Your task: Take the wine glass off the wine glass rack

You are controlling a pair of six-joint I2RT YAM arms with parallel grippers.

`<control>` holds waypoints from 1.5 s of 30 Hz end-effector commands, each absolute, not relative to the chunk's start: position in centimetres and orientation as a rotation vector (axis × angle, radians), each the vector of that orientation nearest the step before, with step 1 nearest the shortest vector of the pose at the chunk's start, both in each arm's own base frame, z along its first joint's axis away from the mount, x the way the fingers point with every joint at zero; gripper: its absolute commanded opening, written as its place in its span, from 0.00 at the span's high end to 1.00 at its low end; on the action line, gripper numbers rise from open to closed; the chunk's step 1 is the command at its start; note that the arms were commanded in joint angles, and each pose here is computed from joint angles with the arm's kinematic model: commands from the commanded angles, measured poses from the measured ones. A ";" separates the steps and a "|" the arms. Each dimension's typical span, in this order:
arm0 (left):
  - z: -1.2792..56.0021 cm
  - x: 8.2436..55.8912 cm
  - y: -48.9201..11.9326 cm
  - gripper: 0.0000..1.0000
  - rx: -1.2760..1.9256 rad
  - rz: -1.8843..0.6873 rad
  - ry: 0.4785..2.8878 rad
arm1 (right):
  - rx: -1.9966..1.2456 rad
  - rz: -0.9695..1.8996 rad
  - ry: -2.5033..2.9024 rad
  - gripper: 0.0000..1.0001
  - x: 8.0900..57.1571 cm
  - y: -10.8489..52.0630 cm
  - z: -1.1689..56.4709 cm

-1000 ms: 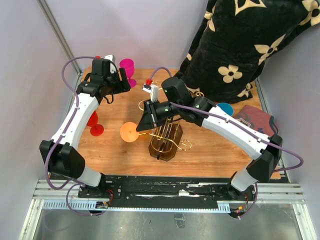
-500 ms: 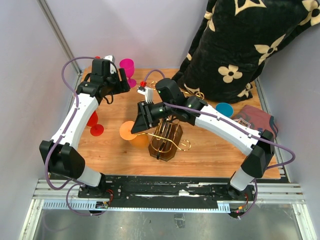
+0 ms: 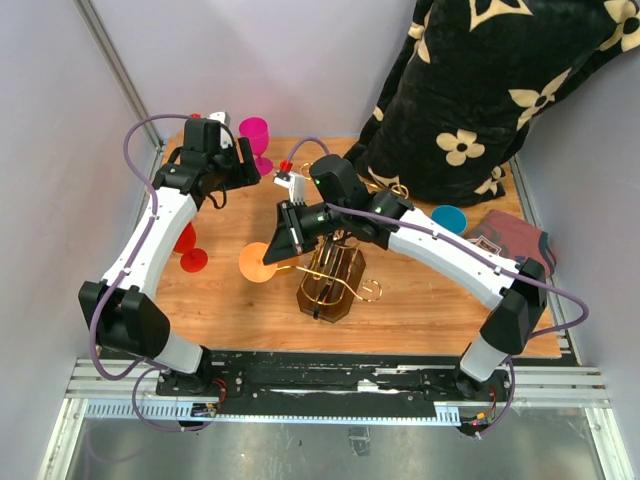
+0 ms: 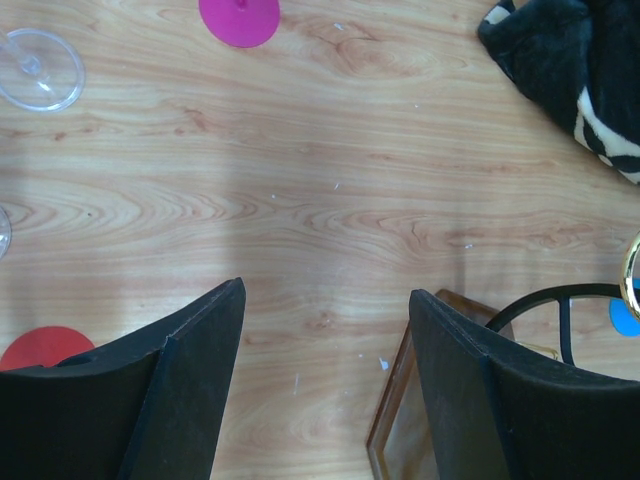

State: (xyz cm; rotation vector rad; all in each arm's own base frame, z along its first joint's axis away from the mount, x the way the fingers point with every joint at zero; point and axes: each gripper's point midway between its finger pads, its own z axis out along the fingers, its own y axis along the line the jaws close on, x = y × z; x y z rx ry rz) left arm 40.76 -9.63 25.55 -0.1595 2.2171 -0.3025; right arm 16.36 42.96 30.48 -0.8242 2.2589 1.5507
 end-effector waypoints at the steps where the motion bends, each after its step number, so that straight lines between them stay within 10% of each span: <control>1: 26.8 40.4 -9.5 0.28 -0.148 -0.324 2.181 | -0.843 1.597 2.240 0.99 15.3 42.5 31.8; 30: 27.4 40.2 -9.0 0.27 -0.146 -0.291 2.175 | -0.762 1.701 2.115 0.99 19.8 41.1 35.6; 45: 28.7 40.2 -6.1 0.26 -0.243 -0.288 2.136 | -1.345 1.366 1.925 0.99 6.9 41.2 37.8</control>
